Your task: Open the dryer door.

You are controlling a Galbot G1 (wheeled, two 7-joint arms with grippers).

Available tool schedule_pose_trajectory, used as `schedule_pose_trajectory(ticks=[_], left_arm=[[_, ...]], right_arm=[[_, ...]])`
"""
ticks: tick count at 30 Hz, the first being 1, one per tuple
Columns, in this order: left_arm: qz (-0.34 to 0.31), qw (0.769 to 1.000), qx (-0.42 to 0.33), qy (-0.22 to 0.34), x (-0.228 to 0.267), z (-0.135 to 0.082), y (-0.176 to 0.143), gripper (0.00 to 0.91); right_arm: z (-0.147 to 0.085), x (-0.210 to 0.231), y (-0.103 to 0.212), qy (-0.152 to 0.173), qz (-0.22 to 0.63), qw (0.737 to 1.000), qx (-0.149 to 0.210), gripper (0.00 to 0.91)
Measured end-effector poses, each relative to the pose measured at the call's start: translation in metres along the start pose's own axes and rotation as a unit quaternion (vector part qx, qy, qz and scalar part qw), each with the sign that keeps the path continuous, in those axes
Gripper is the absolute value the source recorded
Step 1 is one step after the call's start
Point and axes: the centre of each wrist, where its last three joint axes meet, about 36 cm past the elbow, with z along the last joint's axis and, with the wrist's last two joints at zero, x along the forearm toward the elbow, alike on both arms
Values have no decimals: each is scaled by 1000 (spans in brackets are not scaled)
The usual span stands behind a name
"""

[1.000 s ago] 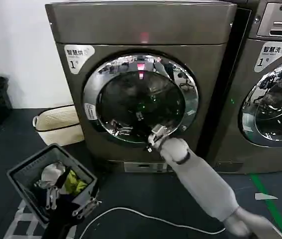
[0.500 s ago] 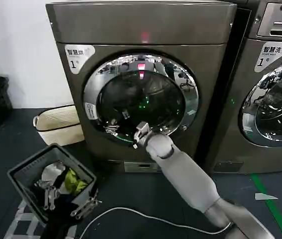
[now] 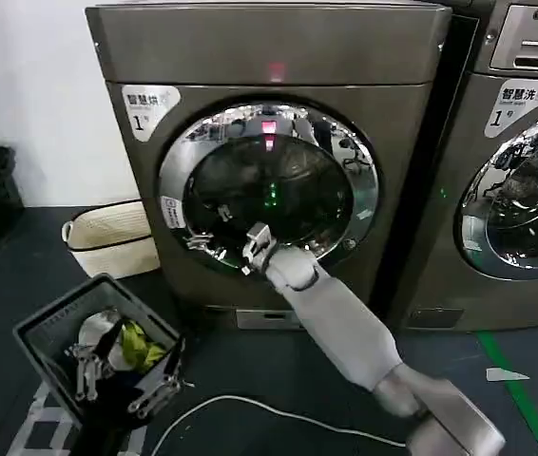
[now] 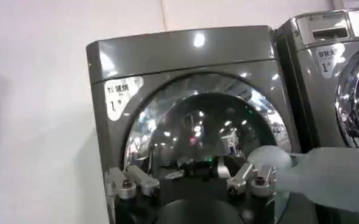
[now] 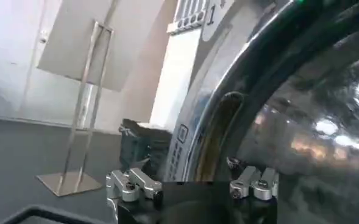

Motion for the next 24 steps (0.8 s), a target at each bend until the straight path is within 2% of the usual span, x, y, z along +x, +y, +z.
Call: schedule_pose_trajectory(ticks=[8,11,21,24], left_arm=[[-2,1000,1,2,1,0,0,907],[-1,1000,1,4,1,0,-1,907],[-3,1000,1,3,1,0,-1,907],[-3,1000,0,3,1,0,0,907]], right_arm=[[5,-6,-6,-2,-23,1000,-1,907],[9,-7,-7,-6,-35,999,-13,907],[14,1,-10,-33,-91,995,-19,907],[15,4,-9,-41,-109,993,-10,907]])
